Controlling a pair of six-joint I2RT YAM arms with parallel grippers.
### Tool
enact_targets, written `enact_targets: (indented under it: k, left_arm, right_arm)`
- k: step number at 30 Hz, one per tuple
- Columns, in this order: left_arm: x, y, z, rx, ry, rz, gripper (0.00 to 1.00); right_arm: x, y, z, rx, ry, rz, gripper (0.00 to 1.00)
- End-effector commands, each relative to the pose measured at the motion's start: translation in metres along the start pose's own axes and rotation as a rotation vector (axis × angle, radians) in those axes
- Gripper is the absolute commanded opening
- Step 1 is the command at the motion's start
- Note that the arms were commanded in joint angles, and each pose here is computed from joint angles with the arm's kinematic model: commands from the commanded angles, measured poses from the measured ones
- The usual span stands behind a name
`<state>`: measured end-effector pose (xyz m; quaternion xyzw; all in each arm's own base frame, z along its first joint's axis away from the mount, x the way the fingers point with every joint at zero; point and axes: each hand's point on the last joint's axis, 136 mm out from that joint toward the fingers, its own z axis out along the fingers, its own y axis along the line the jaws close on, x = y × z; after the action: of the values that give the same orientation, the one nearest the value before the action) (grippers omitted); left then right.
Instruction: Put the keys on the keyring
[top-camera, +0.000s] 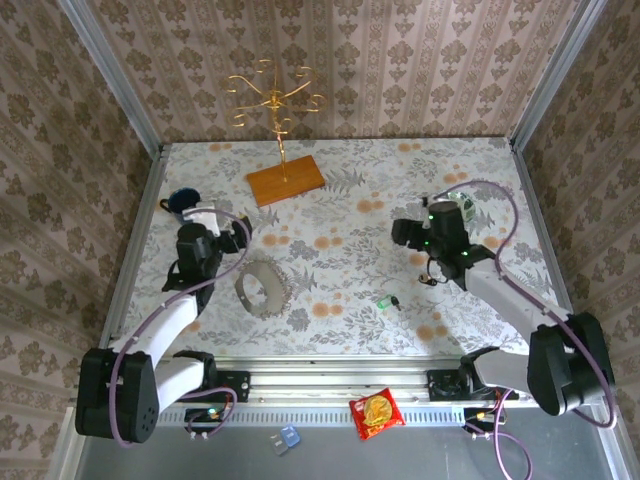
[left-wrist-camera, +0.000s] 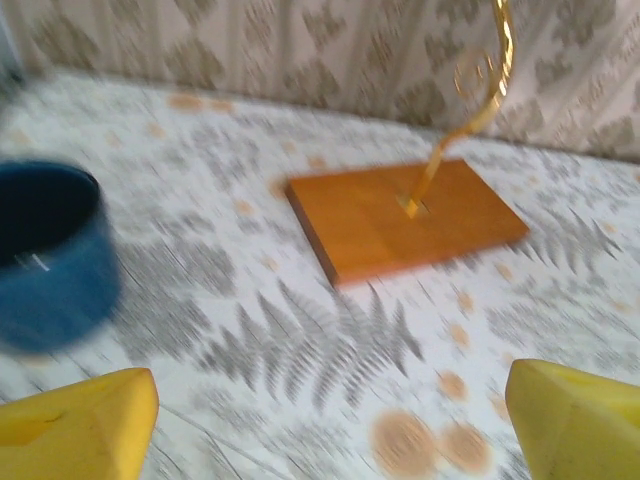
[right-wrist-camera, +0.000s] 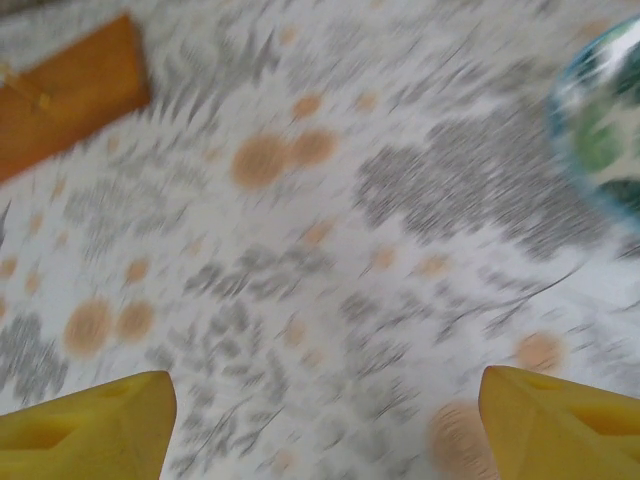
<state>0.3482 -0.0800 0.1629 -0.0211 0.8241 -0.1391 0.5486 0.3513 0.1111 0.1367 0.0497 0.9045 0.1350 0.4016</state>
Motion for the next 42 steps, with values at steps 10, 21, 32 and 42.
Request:
enact_targets:
  k: [10, 21, 32, 42]
  left_arm:
    - [0.086, 0.0, -0.045, -0.176, 0.358, -0.281, 0.9]
    - [0.126, 0.043, -0.09, -0.358, 0.492, -0.46, 0.88]
    - [0.128, 0.052, -0.091, -0.38, 0.497, -0.513, 0.84]
    - [0.142, 0.041, -0.079, -0.303, 0.501, -0.585, 0.82]
  right_arm:
    - [0.094, 0.163, 0.008, -0.329, 0.37, -0.344, 0.63]
    - [0.121, 0.239, 0.049, -0.451, 0.469, -0.517, 0.55]
    - [0.143, 0.275, 0.098, -0.449, 0.571, -0.462, 0.49]
    - [0.159, 0.286, 0.112, -0.431, 0.606, -0.492, 0.44]
